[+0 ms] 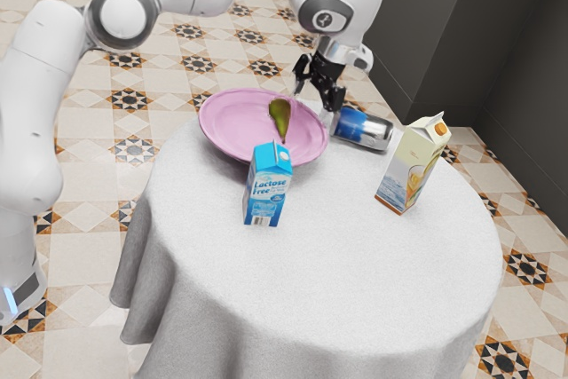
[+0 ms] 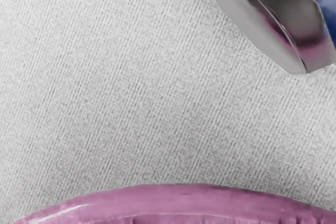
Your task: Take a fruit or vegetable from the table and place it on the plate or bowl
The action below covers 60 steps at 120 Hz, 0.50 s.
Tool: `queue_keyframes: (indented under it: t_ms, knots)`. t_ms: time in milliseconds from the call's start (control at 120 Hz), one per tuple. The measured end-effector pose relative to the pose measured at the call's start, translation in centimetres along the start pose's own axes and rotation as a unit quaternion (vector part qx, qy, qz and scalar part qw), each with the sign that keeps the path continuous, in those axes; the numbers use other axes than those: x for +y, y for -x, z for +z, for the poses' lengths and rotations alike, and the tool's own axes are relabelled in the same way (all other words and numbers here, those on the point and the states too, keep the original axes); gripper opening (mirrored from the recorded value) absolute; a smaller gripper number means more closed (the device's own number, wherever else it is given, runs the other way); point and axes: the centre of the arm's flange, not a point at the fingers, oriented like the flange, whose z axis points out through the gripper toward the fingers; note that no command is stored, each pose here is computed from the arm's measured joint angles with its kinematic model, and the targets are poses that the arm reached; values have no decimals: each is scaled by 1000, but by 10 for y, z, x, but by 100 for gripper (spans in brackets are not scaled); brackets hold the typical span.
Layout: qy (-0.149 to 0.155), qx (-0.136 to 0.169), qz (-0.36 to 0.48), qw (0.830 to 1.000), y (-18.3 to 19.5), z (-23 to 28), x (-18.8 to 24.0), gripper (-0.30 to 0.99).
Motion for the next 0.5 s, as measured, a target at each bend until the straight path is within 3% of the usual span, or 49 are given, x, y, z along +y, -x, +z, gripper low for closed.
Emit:
queue_keyframes:
  t_ms: [158,258,367,425,500]
  knots:
    - [-36,28,18,999,41,-75,33,68]
    - [-55,23,29,998,74,-105,50,68]
    - [-77,5,52,996,155,-144,95,68]
    - [-58,-6,78,995,201,-160,134,67]
    - [-19,-35,82,996,224,-166,148,67]
